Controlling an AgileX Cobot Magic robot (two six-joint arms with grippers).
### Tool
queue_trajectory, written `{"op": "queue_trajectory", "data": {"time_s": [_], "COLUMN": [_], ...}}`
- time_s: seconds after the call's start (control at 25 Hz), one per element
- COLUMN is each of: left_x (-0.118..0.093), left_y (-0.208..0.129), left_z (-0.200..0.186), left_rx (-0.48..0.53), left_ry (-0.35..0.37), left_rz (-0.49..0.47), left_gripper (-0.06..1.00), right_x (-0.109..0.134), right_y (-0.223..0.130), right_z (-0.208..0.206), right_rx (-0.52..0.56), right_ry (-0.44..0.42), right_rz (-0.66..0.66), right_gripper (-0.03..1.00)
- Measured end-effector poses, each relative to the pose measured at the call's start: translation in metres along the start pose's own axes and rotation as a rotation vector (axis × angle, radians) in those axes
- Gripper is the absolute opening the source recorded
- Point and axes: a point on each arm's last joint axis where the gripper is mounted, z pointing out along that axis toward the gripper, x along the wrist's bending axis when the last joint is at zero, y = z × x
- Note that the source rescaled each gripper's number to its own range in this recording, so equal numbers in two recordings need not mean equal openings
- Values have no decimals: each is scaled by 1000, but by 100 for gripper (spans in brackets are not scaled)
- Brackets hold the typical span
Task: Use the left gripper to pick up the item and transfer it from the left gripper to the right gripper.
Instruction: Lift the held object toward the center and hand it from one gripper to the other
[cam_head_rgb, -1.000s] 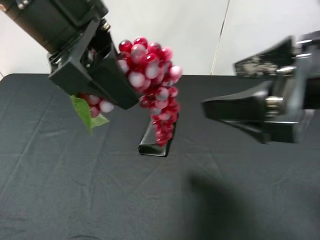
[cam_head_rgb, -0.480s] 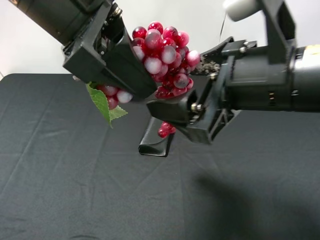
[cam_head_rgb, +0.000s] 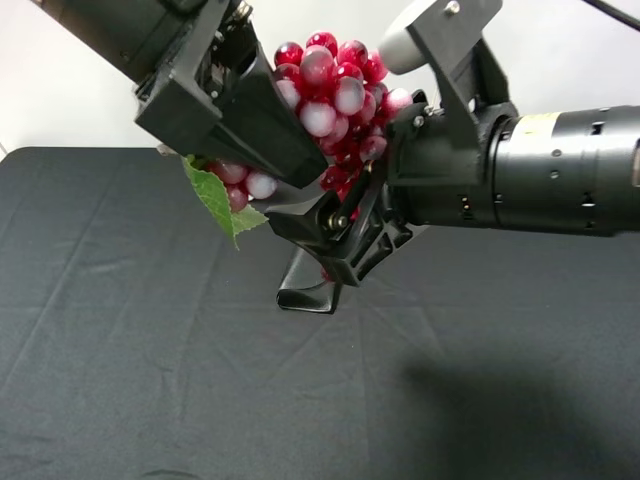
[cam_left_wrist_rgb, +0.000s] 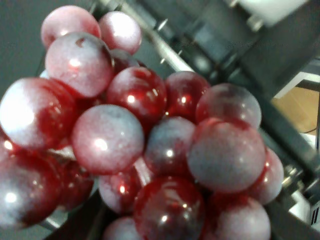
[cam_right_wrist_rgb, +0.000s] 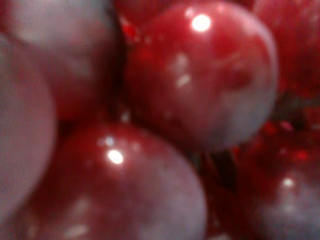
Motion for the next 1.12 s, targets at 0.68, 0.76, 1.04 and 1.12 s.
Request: {"op": "queue_trajectory", "data": {"time_s": [0.68,0.76,1.04,1.12], "left_x": [1,2,9,10], "left_y": [0,-1,-6,-8], "left_z": [0,0,-1,-1], "left_rx": [1,12,65,84], "left_ry": [11,23,108,125], "left_rz": [8,11,-98,-104], "left_gripper": [0,0,86,94], "right_x": [-2,-2,-2,-2], "right_y": [0,0,0,0], "right_z": [3,3,3,3], "right_rx": [-11,-10,-11,-12], "right_ry": [-23,-22,-23,-23], "right_rz": [9,9,9,9], "right_gripper": [13,13,13,13]}}
